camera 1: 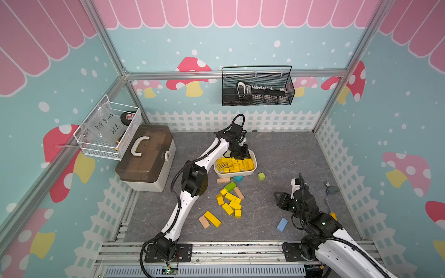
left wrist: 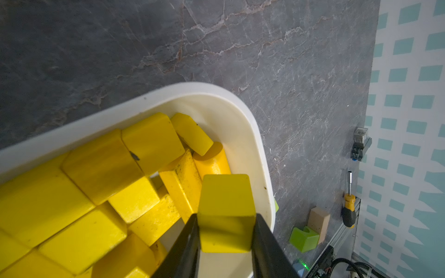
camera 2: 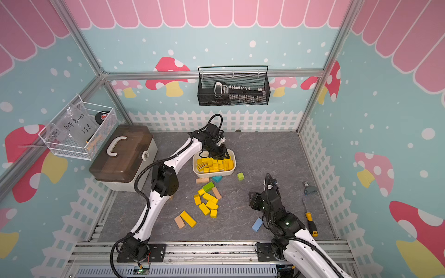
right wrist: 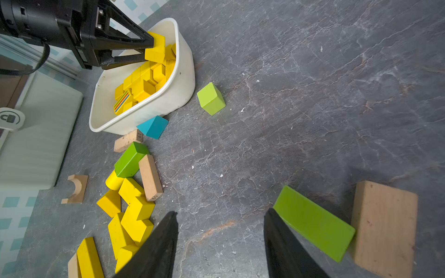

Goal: Pick out the yellow building blocks
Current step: Place the building block in the storage box, then move the building block to the center of the board.

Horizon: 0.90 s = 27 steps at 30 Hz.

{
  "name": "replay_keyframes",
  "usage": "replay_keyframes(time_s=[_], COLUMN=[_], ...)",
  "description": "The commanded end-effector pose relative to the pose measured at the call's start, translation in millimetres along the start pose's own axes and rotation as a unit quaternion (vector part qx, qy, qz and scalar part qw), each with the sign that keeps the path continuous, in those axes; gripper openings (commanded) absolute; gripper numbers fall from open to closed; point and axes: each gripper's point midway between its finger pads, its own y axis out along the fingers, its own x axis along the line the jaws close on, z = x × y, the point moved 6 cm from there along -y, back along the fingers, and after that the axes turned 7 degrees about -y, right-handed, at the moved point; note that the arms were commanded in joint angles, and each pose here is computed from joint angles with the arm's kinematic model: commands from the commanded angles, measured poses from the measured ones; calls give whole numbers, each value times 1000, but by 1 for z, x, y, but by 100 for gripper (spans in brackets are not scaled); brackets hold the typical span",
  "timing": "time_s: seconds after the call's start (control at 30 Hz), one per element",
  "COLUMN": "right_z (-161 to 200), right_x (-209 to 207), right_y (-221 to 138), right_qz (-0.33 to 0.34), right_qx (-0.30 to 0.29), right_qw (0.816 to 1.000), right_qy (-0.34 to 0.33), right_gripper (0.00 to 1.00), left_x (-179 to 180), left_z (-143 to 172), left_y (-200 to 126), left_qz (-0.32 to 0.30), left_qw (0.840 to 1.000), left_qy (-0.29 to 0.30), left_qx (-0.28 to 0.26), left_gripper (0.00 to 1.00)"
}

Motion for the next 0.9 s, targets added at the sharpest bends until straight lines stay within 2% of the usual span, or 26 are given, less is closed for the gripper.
replay_keyframes(time_s=[0.0, 0.13, 0.3, 0.53, 0.87], right_z=[5, 5, 6, 5, 6], right_x=[-5, -6, -6, -5, -5], right_y=[2, 2, 2, 2, 2], right_qz=[7, 9, 8, 7, 6], right_qx=[3, 5, 5, 4, 5], right_qw=[1000, 1000, 1000, 1000, 1000], right_qy=[1, 2, 2, 4, 5], right_gripper=[57, 57, 57, 57, 57], left_x=[-2, -1, -4, -16, -4], left_z=[-6, -5, -4, 4, 56], left_y=[4, 4, -3, -36, -80], left_qz=[13, 10, 11, 6, -18], left_qw=[1000, 1000, 1000, 999, 997], left_qy=[-6, -6, 0, 30, 72], left_qx=[-7, -5, -8, -28, -32], left_gripper=[43, 51, 51, 51, 51])
